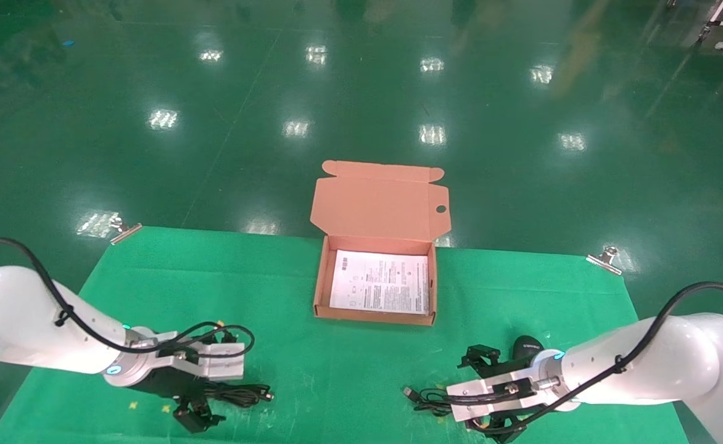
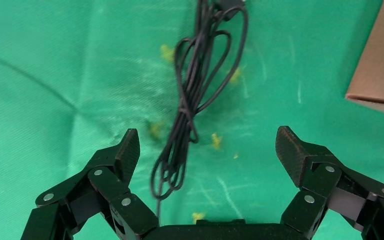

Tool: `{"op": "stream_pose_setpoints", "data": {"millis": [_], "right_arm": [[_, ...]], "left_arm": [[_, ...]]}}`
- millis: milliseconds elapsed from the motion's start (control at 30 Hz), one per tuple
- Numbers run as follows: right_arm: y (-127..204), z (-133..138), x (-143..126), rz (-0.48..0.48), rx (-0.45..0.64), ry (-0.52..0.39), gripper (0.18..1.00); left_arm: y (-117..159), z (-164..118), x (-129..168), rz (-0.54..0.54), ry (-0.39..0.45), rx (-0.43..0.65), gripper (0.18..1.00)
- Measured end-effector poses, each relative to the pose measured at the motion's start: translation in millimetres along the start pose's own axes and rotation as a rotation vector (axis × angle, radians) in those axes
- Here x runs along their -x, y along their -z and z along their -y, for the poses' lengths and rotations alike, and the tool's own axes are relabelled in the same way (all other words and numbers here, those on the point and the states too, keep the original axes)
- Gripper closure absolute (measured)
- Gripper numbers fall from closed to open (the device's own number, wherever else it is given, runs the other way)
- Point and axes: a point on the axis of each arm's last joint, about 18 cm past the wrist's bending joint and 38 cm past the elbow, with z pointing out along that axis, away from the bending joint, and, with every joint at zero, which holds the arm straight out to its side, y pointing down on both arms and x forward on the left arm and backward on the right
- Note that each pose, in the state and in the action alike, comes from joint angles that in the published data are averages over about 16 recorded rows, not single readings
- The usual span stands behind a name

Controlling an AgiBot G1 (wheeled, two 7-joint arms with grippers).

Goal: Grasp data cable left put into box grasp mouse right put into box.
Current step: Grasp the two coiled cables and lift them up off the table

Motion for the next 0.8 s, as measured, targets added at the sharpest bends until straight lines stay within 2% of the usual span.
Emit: {"op": "stream_pose_setpoints", "data": {"millis": [433,567,800], "right_arm": [[-6.8,0.1,-1.2,0.0,0.009,0.002,0.204],[-6.1,0.0,-1.2,0.0,0.009,0.004,0.23],[-5.2,0.0,-1.0,0.0,0.008,0.005,0.327]], "left_arm": [[-4.6,-3.4,3.5,0.021,0.005,0.009,0.219],[-3.9,-3.1,3.3,0.02,0.002,0.008,0.259],[-3.1,-2.8,3.2,0.018,-0.002,0.008,0.361]]}}
